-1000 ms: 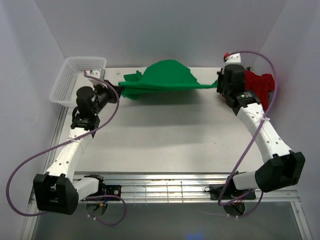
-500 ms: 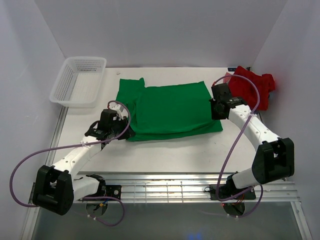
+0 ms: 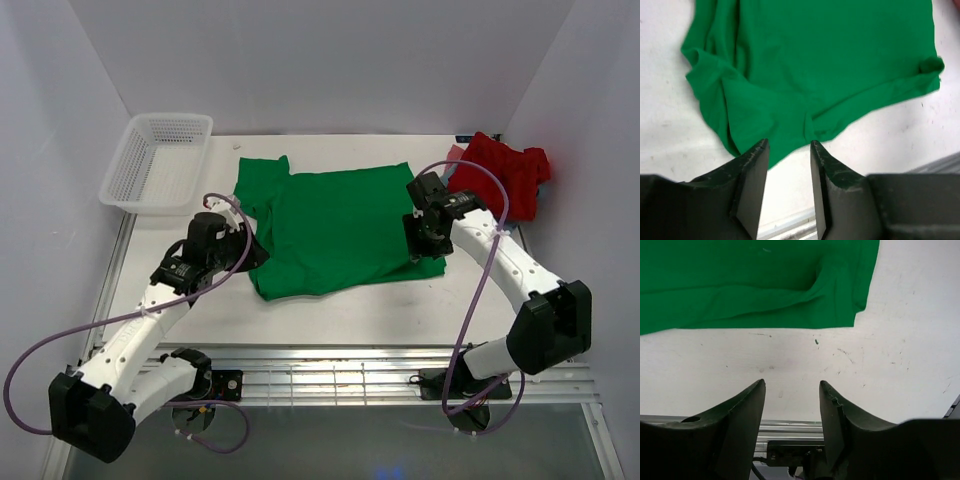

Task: Fold and stack the t-shirts
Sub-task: Flatten the tshirt out

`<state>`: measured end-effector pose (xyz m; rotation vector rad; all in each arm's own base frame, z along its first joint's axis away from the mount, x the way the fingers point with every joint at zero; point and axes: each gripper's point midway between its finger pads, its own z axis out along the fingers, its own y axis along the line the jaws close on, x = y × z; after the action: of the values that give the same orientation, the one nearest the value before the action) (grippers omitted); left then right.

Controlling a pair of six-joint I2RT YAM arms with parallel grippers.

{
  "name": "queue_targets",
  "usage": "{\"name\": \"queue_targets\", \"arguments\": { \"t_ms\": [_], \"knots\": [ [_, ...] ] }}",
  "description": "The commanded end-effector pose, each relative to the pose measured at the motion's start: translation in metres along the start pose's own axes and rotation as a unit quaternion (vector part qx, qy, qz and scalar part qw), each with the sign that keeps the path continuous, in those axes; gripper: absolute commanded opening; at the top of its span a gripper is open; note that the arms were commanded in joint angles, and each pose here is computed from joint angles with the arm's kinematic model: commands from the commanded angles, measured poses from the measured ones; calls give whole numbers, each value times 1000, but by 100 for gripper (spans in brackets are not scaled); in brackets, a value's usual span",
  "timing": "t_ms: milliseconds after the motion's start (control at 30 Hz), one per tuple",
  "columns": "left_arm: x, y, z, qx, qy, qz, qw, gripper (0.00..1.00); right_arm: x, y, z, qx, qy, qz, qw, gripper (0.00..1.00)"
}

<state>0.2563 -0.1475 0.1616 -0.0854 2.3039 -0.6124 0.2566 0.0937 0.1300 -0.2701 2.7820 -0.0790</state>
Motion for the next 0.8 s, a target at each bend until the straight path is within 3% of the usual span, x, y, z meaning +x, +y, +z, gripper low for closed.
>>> {"name": "queue_targets", "arguments": {
  "t_ms": [0, 67, 100, 133, 200, 233, 267, 300, 333, 367, 500, 667, 767],
  "knots": [
    [-16, 16, 30, -44, -29, 5, 999, 47, -39, 7, -24, -24, -84, 19, 996, 54],
    [-34, 15, 53, -45, -57, 4, 997, 42, -57, 17, -21, -47, -108, 26, 993, 52],
    [-29, 24, 76, -63, -41, 2, 997, 39, -67, 20, -24, -54, -122, 34, 990, 52],
    [-50, 20, 88, -65, -71, 5, 995, 38, -75, 21, -23, -54, -134, 38, 989, 52],
    [-66, 29, 124, -99, -66, 21, 993, 24, -104, 19, -22, -42, -184, 41, 981, 49],
    [-71, 32, 136, -110, -62, 29, 992, 21, -113, 16, -20, -34, -195, 39, 979, 42],
    [-77, 33, 147, -118, -59, 35, 991, 11, -122, 14, -18, -27, -204, 38, 978, 20],
    [-83, 35, 157, -126, -60, 40, 989, 8, -136, 15, -11, -23, -205, 37, 978, 10],
    [-80, 42, 174, -140, -48, 45, 988, 6, -141, 13, -6, -16, -202, 33, 979, 8],
    [-104, 37, 178, -146, -74, 49, 985, 3, -147, 11, -1, -13, -200, 31, 979, 8],
    [-131, 36, 197, -157, -96, 57, 981, 2, -167, 16, 34, -8, -184, 17, 983, 8],
    [-119, 57, 208, -205, -68, 57, 975, 0, -176, 16, 69, -10, -164, 15, 986, 8],
    [-109, 64, 194, -216, -69, 50, 973, 0, -172, 17, 95, -11, -139, 13, 990, 8]
  ]
}}
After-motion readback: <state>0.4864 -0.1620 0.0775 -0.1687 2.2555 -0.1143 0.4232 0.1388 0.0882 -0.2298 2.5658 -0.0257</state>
